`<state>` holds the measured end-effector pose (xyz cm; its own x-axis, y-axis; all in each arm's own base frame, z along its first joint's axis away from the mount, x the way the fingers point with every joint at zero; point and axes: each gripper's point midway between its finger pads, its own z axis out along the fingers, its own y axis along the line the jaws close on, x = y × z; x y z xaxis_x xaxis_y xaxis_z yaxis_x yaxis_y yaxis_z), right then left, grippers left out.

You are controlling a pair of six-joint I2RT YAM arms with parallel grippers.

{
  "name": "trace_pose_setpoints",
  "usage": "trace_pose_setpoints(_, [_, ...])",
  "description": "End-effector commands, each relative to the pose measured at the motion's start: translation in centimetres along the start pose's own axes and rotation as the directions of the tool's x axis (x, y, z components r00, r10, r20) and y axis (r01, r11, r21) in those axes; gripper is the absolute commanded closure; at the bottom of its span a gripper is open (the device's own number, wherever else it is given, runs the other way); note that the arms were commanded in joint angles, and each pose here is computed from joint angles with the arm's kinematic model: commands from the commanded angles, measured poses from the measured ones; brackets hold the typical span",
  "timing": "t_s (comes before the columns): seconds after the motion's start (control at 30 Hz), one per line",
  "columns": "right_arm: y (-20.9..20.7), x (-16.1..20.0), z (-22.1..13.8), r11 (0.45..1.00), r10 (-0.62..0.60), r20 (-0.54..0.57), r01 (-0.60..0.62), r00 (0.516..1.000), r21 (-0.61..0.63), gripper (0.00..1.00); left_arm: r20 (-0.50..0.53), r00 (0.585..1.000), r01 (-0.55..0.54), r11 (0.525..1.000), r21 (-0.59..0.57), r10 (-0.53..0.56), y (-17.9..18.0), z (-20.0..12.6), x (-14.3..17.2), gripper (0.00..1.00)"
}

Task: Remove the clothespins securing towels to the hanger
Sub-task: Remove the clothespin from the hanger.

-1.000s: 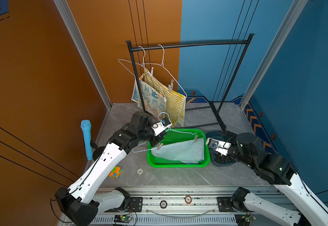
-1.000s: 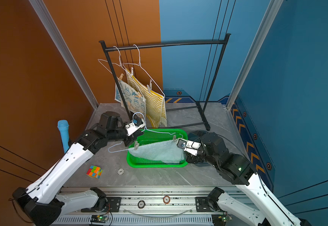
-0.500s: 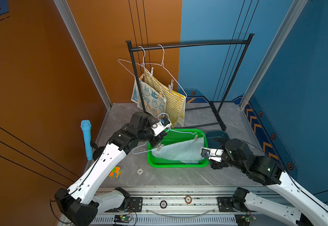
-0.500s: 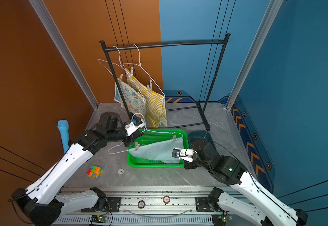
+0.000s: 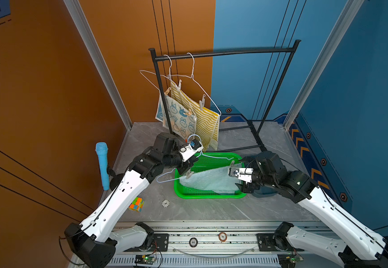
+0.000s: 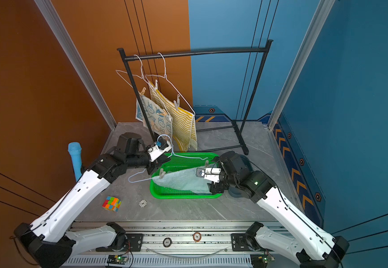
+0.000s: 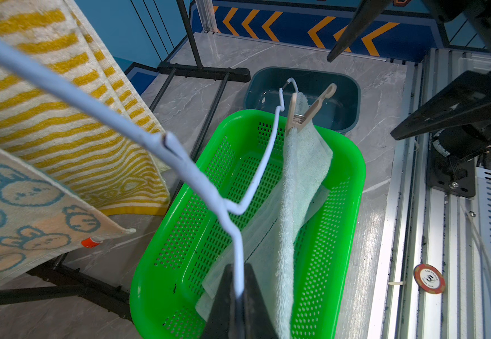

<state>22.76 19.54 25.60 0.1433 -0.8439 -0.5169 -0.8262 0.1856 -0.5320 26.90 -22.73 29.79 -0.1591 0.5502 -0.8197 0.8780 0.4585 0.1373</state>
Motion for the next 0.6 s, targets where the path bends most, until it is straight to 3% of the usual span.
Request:
trace_pose_setpoints(0.0, [-0.5, -1.0, 0.1, 1.0, -0.008, 0.045, 0.009, 0.999, -0.024, 0.0, 0.039, 0.999, -0.016, 1.0, 0.02, 0.015, -0.6, -0.7, -0.6, 1.0])
trace_pose_setpoints(0.57, [-1.6, -0.7, 3.1, 0.999, -0.022, 0.001, 0.022, 1.0, -0.038, 0.0, 0.037, 0.999, -0.023, 0.999, 0.033, 0.022, -0.8, -0.5, -0.6, 1.0])
